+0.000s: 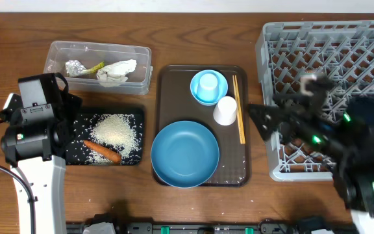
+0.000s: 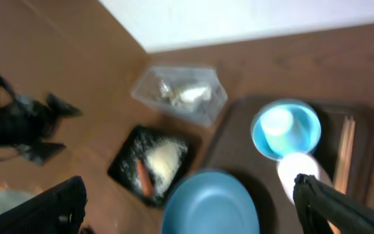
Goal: Sort waste into correct bins and load items into the dishwasher rack
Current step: 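Reach the right gripper to the white cup and grasp it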
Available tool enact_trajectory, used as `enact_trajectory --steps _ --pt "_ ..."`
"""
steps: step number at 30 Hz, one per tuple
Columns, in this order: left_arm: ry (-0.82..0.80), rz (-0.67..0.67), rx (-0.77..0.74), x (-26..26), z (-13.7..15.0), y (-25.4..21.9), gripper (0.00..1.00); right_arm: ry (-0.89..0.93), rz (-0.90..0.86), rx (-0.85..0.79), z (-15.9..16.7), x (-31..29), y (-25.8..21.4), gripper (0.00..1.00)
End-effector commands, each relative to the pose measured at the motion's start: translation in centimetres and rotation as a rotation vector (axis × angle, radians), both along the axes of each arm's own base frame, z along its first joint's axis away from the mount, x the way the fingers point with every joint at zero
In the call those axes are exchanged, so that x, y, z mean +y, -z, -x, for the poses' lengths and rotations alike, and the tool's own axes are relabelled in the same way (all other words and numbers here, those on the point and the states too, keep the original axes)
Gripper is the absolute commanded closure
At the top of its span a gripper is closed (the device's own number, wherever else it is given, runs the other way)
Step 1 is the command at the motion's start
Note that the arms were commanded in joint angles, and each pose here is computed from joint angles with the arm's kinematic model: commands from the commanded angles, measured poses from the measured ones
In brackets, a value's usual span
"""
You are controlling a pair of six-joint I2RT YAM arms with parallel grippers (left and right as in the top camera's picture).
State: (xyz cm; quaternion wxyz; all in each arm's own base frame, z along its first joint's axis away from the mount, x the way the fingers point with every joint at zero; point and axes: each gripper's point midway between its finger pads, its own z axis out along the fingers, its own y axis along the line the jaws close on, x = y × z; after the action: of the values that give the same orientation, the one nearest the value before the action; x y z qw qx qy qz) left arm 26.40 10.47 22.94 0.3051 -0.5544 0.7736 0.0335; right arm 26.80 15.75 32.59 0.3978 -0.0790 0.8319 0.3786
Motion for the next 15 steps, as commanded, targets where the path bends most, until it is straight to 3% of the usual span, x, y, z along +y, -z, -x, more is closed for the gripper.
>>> enact_trajectory --steps 1,6,10,15 --pt "-0.016 -0.020 0.008 0.5 0.3 -0.1 0.01 0.003 0.158 0.010 -2.5 1.1 1.5 0.01" --pt "-0.016 -0.020 0.008 0.5 0.3 -0.1 0.01 -0.001 0.293 0.120 -5.7 3.7 4.8 0.01" --pt "-0.015 -0.020 0.008 0.5 0.3 -0.1 0.01 0.117 0.422 0.231 -8.3 2.5 8.3 0.01" --pt "-0.016 -0.020 0.008 0.5 0.3 -0.1 0.01 0.120 0.599 0.384 -8.5 1.0 13.9 0.01"
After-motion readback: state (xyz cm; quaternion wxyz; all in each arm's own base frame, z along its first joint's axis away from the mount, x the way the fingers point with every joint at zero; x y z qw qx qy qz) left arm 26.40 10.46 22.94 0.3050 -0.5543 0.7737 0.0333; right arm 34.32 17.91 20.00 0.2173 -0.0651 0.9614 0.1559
